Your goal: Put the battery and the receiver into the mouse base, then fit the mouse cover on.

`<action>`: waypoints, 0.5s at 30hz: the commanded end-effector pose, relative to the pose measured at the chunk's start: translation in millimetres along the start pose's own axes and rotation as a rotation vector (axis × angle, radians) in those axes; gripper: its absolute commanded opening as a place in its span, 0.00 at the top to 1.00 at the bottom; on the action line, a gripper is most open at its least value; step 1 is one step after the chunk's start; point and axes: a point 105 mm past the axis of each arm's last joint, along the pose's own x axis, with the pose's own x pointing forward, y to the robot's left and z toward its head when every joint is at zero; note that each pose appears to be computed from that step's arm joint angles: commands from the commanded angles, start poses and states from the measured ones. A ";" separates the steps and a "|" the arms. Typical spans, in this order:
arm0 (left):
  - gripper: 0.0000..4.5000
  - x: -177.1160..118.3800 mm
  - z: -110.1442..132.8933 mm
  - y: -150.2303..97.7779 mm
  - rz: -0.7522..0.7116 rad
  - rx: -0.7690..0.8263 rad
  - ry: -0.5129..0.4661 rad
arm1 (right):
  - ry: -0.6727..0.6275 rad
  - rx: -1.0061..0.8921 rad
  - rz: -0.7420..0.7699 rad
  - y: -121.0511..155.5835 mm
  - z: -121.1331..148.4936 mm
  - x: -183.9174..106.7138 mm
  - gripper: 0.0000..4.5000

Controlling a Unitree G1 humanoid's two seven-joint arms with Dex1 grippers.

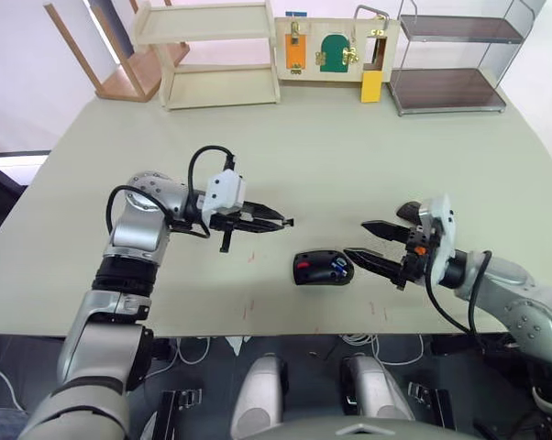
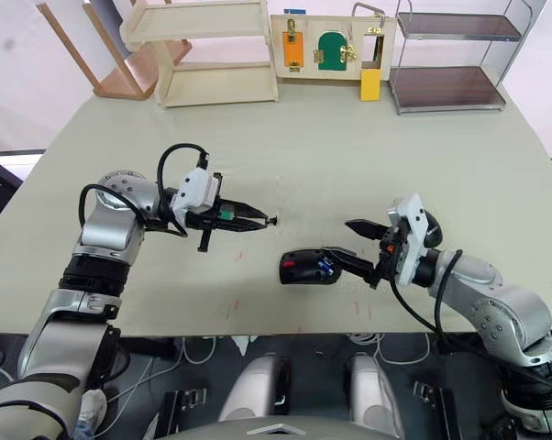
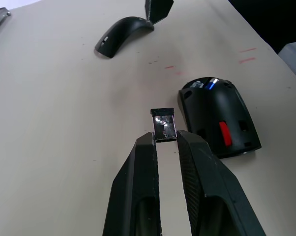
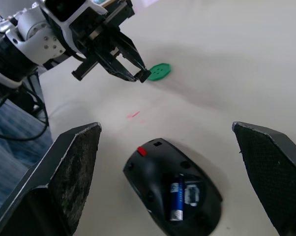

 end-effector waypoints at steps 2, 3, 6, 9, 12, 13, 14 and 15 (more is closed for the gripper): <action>0.97 1.2 19.8 -5.3 -0.041 0.063 -0.033 | 0.009 0.114 0.028 6.5 16.2 4.2 0.00; 0.97 1.6 20.5 -6.6 -0.043 0.063 -0.034 | 0.010 0.132 0.033 7.0 18.5 5.4 0.00; 0.97 2.6 21.1 -9.1 -0.047 0.058 -0.036 | 0.005 0.180 0.036 7.1 24.8 7.8 0.00; 0.97 2.5 17.9 -13.5 -0.049 0.053 -0.032 | 0.045 0.247 0.069 13.6 26.0 12.0 0.00; 0.97 4.3 17.8 -16.6 -0.052 0.050 -0.035 | 0.107 0.329 0.045 11.0 20.4 14.8 0.00; 0.97 5.2 18.6 -17.1 -0.053 0.048 -0.040 | 0.108 0.341 0.053 12.3 21.5 15.6 0.00; 0.97 5.8 19.7 -17.8 -0.055 0.045 -0.045 | 0.108 0.374 0.065 14.0 22.5 17.0 0.00; 0.97 5.9 20.2 -18.8 -0.057 0.045 -0.047 | 0.102 0.410 0.071 15.2 24.3 19.4 0.00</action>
